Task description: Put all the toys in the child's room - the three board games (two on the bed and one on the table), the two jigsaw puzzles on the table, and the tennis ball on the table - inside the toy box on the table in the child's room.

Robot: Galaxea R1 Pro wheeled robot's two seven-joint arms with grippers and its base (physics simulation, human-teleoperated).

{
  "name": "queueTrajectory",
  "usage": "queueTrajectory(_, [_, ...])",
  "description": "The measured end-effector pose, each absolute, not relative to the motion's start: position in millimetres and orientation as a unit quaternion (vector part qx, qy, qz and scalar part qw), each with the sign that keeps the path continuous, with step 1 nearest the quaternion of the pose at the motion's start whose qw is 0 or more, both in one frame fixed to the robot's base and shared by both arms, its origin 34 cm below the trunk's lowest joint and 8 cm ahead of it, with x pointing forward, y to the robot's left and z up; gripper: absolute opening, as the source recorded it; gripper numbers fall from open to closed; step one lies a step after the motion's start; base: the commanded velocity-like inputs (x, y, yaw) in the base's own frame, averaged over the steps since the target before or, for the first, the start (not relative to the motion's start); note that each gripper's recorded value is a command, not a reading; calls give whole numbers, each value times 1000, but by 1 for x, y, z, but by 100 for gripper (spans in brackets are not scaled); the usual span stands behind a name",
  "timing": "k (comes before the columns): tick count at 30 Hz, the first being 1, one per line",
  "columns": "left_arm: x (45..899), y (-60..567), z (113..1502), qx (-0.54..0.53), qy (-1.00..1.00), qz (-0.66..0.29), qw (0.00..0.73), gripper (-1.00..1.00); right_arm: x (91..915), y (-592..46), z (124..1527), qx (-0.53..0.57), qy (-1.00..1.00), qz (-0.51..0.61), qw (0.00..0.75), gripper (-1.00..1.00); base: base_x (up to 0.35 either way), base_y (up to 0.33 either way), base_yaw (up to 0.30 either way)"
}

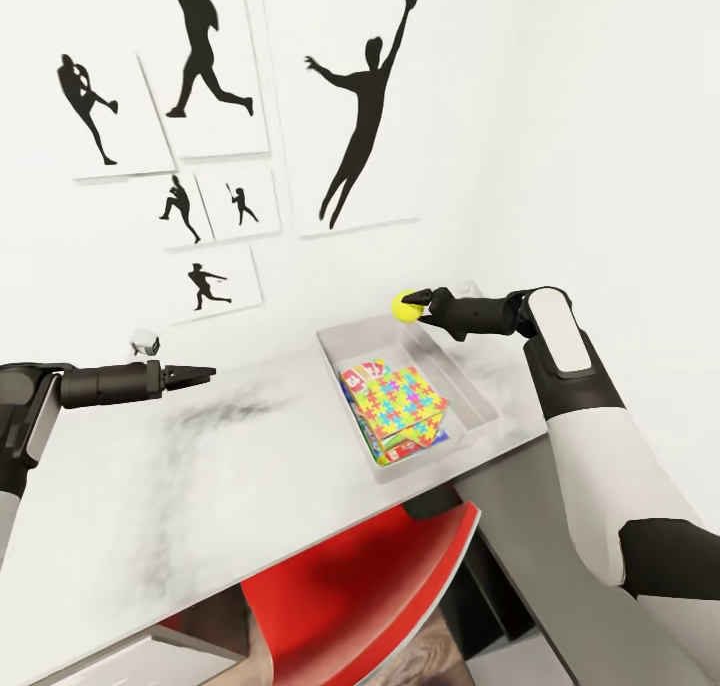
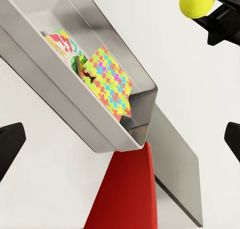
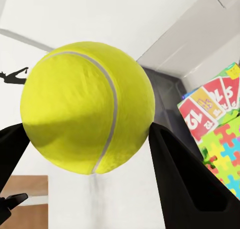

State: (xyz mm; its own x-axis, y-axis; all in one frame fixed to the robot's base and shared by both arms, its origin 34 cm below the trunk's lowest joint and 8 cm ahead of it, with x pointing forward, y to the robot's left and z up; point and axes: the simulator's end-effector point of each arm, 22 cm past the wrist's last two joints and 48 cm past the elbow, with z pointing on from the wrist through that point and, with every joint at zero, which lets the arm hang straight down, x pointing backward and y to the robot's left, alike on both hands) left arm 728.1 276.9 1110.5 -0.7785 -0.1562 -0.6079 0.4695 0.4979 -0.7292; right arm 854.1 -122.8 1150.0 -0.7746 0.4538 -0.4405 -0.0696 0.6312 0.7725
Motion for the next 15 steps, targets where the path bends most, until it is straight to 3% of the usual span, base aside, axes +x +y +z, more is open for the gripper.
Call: queueTrajectory(15, [728,277,1110,97,805,-492,318,100,853,-118,1146,108,850,410,313,-100,26,10,0])
